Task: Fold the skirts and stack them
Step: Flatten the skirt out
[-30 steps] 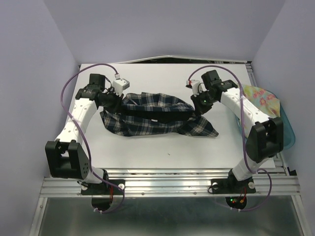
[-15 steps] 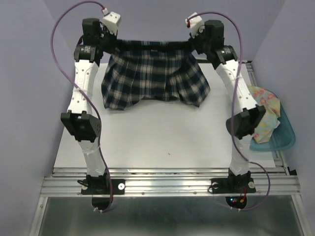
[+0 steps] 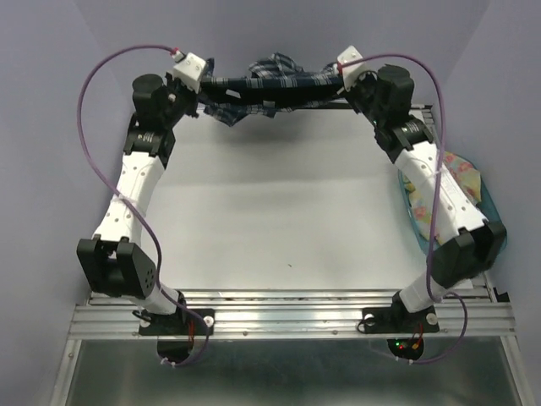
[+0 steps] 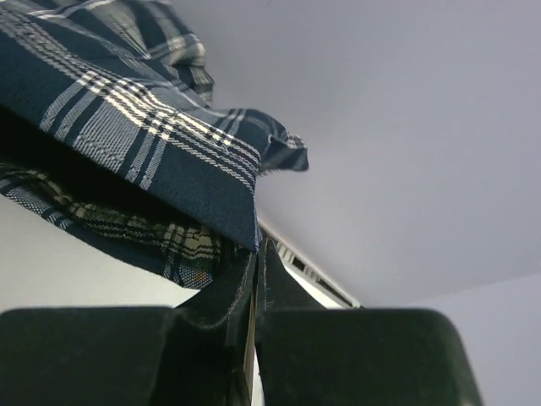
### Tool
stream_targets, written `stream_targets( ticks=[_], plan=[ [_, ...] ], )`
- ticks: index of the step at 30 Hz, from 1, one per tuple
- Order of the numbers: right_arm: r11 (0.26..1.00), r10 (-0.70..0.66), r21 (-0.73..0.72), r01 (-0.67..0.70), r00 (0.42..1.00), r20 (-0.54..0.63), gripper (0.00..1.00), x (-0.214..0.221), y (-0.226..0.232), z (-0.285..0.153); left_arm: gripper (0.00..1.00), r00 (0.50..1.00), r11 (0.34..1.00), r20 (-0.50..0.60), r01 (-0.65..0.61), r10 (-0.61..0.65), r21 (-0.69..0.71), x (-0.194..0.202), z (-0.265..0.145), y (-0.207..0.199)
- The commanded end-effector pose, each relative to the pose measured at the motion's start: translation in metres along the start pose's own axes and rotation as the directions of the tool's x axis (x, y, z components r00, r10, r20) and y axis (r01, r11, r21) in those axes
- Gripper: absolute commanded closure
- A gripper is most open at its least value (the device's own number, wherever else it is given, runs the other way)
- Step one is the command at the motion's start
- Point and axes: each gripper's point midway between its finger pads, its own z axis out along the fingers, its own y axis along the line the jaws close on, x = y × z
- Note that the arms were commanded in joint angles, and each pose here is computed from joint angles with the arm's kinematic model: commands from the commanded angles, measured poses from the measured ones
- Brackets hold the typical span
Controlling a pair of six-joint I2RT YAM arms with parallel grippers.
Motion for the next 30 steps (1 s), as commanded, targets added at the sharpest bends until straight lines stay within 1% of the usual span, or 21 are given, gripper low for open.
stream_targets(
  ticks=[1, 2, 3, 4, 5, 6, 7, 8, 9, 10, 11, 12, 13, 15, 18, 20, 22, 24, 25, 26, 30],
  plan=[
    [0.987, -0.11, -0.133, 0.086, 0.976, -0.186, 0.99, 0.08, 0.03, -0.039, 0.98, 0.981, 0.991, -0.141, -0.13, 0.131, 0.017, 0.072, -0.042, 0.002],
    [0.963, -0.152, -0.256, 0.081, 0.951, -0.269, 0.99, 0.127, 0.072, -0.053, 0.92, 0.971, 0.99, -0.198, -0.125, 0.135, 0.065, 0.1, -0.049, -0.011],
    [0.941, -0.177, -0.329, 0.075, 0.94, -0.293, 0.99, 0.145, 0.095, -0.065, 0.89, 0.949, 0.99, -0.292, -0.091, 0.12, 0.111, 0.146, -0.065, -0.031],
    [0.898, -0.25, -0.429, 0.098, 0.916, -0.313, 0.99, 0.16, 0.121, -0.086, 0.83, 0.924, 0.98, -0.355, -0.078, 0.139, 0.181, 0.173, -0.078, -0.047],
    [0.867, -0.284, -0.49, 0.086, 0.894, -0.346, 0.99, 0.178, 0.139, -0.101, 0.83, 0.899, 0.973, -0.409, -0.068, 0.155, 0.219, 0.197, -0.091, -0.058],
    [0.8, -0.322, -0.597, 0.057, 0.88, -0.348, 0.97, 0.198, 0.17, -0.122, 0.75, 0.874, 0.961, -0.459, -0.031, 0.16, 0.276, 0.226, -0.112, -0.079],
    [0.726, -0.362, -0.687, 0.012, 0.857, -0.368, 0.91, 0.207, 0.192, -0.153, 0.68, 0.849, 0.941, -0.487, -0.036, 0.207, 0.337, 0.241, -0.13, -0.09],
    [0.686, -0.375, -0.727, -0.012, 0.851, -0.368, 0.84, 0.21, 0.202, -0.169, 0.68, 0.833, 0.93, -0.517, 0.009, 0.196, 0.367, 0.253, -0.147, -0.104],
    [0.627, -0.374, -0.777, -0.047, 0.857, -0.354, 0.69, 0.21, 0.217, -0.188, 0.57, 0.84, 0.892, -0.472, -0.028, 0.266, 0.452, 0.254, -0.168, -0.119],
    [0.586, -0.376, -0.807, -0.073, 0.858, -0.351, 0.58, 0.204, 0.22, -0.213, 0.54, 0.827, 0.867, -0.485, -0.007, 0.285, 0.497, 0.259, -0.19, -0.131],
    [0.555, -0.365, -0.828, -0.078, 0.872, -0.327, 0.46, 0.194, 0.225, -0.225, 0.48, 0.83, 0.848, -0.466, -0.015, 0.306, 0.529, 0.257, -0.202, -0.138],
    [0.54, -0.343, -0.837, -0.086, 0.886, -0.313, 0.36, 0.185, 0.228, -0.233, 0.46, 0.862, 0.821, -0.37, -0.089, 0.348, 0.564, 0.236, -0.214, -0.144],
    [0.525, -0.303, -0.844, -0.109, 0.903, -0.305, 0.28, 0.173, 0.228, -0.242, 0.45, 0.864, 0.805, -0.364, -0.075, 0.347, 0.589, 0.232, -0.229, -0.152],
    [0.528, -0.23, -0.841, -0.119, 0.933, -0.276, 0.23, 0.148, 0.224, -0.252, 0.38, 0.895, 0.795, -0.272, -0.135, 0.354, 0.591, 0.202, -0.241, -0.157],
    [0.561, -0.179, -0.819, -0.124, 0.947, -0.267, 0.21, 0.128, 0.215, -0.248, 0.34, 0.907, 0.81, -0.259, -0.133, 0.331, 0.572, 0.184, -0.25, -0.157],
    [0.611, -0.152, -0.779, -0.143, 0.944, -0.292, 0.23, 0.126, 0.211, -0.233, 0.33, 0.907, 0.816, -0.281, -0.108, 0.315, 0.568, 0.183, -0.251, -0.157],
    [0.654, -0.136, -0.734, -0.185, 0.925, -0.354, 0.27, 0.136, 0.216, -0.211, 0.33, 0.908, 0.863, -0.343, -0.038, 0.241, 0.504, 0.187, -0.239, -0.15],
    [0.665, -0.129, -0.711, -0.227, 0.904, -0.409, 0.28, 0.146, 0.224, -0.197, 0.33, 0.884, 0.904, -0.437, 0.041, 0.165, 0.425, 0.202, -0.223, -0.139],
    [0.67, -0.145, -0.697, -0.256, 0.875, -0.461, 0.29, 0.161, 0.233, -0.184, 0.33, 0.878, 0.92, -0.463, 0.074, 0.122, 0.384, 0.202, -0.214, -0.134],
    [0.677, -0.14, -0.685, -0.269, 0.867, -0.478, 0.3, 0.165, 0.238, -0.175, 0.34, 0.845, 0.929, -0.534, 0.16, 0.045, 0.333, 0.215, -0.201, -0.132],
    [0.674, -0.15, -0.667, -0.317, 0.826, -0.544, 0.34, 0.182, 0.257, -0.146, 0.35, 0.796, 0.929, -0.597, 0.288, -0.097, 0.233, 0.216, -0.173, -0.125]
  ],
)
